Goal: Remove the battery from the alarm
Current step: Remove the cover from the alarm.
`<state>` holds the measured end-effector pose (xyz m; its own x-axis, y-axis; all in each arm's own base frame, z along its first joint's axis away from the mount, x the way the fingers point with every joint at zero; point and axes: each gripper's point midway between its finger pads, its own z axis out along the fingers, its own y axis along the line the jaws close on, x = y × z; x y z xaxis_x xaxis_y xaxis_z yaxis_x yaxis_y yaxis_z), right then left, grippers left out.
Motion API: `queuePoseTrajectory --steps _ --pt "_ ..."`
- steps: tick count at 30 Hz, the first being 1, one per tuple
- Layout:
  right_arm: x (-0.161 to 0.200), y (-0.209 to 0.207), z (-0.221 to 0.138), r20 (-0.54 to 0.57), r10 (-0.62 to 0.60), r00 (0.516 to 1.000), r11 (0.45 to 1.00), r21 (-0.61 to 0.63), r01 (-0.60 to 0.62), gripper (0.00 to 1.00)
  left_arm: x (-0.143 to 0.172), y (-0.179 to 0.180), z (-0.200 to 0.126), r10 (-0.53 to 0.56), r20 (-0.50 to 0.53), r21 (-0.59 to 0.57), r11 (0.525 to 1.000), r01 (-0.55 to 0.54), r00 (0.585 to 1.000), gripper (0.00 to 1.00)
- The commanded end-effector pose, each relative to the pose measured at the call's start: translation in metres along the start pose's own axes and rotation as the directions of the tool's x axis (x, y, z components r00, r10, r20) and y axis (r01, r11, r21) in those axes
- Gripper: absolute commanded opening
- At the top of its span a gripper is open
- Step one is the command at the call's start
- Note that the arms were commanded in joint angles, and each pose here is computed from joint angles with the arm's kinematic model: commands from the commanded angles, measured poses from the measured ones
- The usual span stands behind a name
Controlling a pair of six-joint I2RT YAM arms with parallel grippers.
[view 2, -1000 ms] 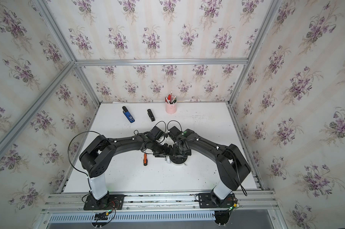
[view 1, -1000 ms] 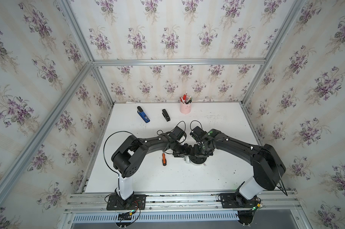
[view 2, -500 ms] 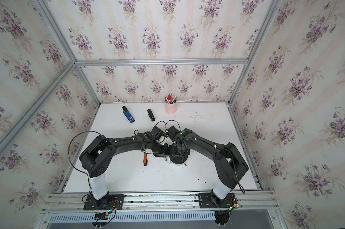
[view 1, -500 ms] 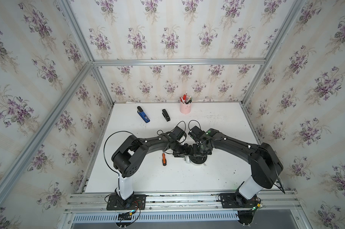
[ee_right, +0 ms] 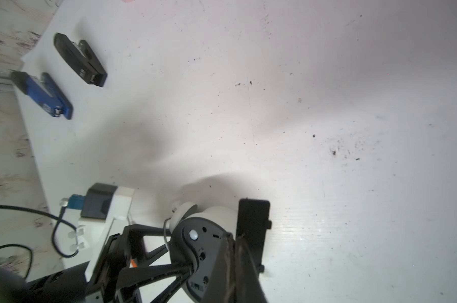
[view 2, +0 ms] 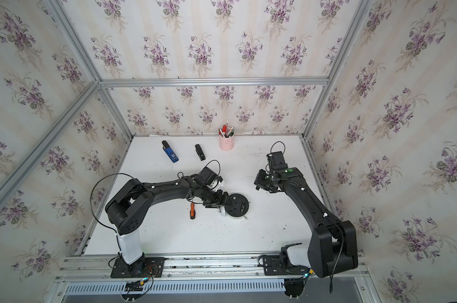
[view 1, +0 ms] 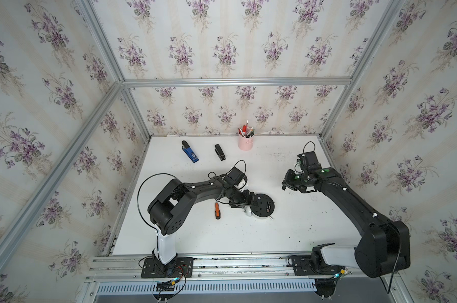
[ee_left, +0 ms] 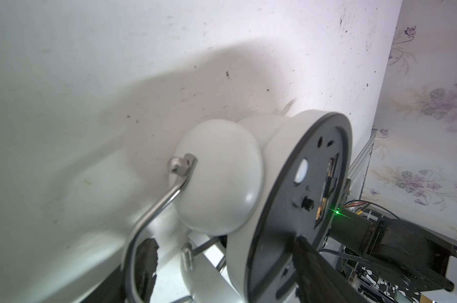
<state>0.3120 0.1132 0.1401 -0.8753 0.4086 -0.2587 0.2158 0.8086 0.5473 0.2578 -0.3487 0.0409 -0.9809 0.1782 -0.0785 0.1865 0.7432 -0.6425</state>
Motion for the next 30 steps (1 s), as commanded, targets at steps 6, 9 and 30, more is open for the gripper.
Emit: queuePoseTrajectory --steps 6,9,30 --pt "-0.011 0.006 0.032 -0.043 0.061 0.997 0.97 -0.232 -0.069 0.0 0.009 0.023 0.0 -0.024 -0.013 -0.105 0.994 0.023 1.0 0.81" --pt "-0.008 -0.016 0.048 -0.053 0.135 0.989 0.974 -0.176 -0.142 0.0 0.01 0.023 0.0 -0.023 -0.013 -0.105 0.994 0.022 1.0 0.81" --pt "-0.005 -0.089 0.082 0.046 0.306 0.951 0.948 0.071 -0.309 0.24 0.011 0.023 -0.001 -0.022 -0.019 -0.104 0.994 0.02 1.0 0.81"
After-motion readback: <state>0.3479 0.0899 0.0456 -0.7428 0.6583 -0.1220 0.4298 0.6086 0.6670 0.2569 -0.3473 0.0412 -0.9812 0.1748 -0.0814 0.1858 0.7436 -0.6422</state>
